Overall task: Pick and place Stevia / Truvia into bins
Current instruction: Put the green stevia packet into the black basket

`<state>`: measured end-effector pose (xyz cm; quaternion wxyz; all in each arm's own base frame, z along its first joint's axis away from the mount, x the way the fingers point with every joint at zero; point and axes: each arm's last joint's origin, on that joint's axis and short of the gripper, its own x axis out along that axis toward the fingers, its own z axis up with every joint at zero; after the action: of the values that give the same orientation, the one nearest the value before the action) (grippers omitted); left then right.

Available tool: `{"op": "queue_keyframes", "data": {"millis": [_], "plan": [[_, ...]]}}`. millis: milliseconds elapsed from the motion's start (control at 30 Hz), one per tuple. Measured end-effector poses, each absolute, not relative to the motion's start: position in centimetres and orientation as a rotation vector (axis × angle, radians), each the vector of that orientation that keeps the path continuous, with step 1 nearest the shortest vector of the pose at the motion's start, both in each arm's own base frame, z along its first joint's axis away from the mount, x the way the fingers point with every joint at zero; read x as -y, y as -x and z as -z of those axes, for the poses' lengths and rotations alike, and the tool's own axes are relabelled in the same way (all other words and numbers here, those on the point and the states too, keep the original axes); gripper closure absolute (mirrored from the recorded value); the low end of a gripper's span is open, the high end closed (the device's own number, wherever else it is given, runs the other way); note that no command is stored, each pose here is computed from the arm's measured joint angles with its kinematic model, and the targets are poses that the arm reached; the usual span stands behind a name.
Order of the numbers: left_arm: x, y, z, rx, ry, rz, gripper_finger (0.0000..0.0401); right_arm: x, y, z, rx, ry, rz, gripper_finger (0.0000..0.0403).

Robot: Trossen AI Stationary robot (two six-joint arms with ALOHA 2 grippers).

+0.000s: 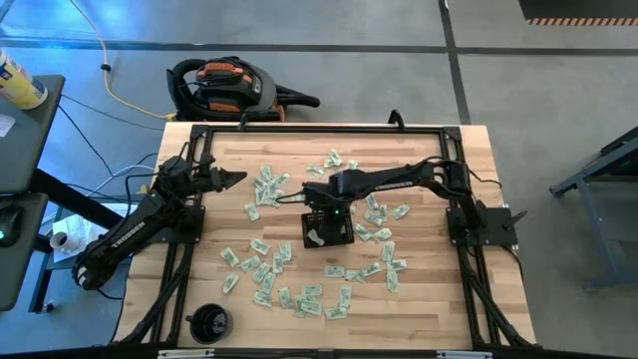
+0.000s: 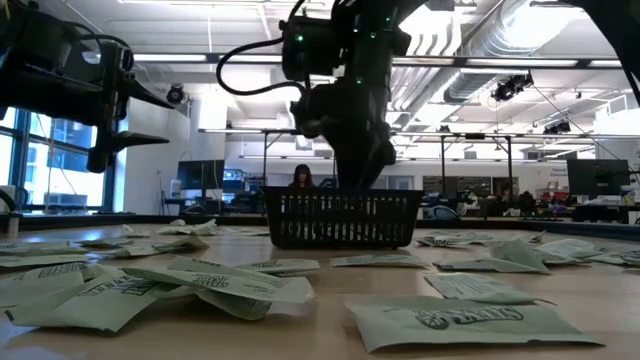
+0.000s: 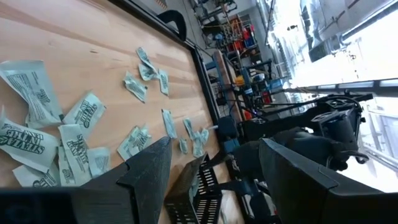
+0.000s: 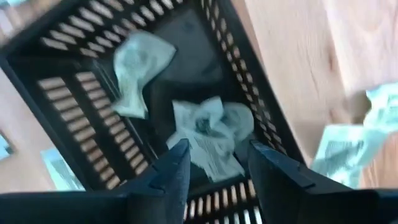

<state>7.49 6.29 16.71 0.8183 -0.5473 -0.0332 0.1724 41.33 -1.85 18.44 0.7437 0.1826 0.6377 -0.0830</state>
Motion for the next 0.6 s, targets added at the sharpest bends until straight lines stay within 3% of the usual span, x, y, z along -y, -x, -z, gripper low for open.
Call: {"op": "queue_keyframes", "data": {"millis": [433,600], "plan": [[-6.2,-7.5,-16.7,0.06,1.168,-0.346,0.0123,1.8,-35.6,-22.3,-1.749,-0.065,0.379,0.025],[-6.2,-7.5,-16.7,0.06,1.165,-0.346,0.0123,2.6,-32.1,-23.6,-1.76,0.009,0.362,0.0238]]}}
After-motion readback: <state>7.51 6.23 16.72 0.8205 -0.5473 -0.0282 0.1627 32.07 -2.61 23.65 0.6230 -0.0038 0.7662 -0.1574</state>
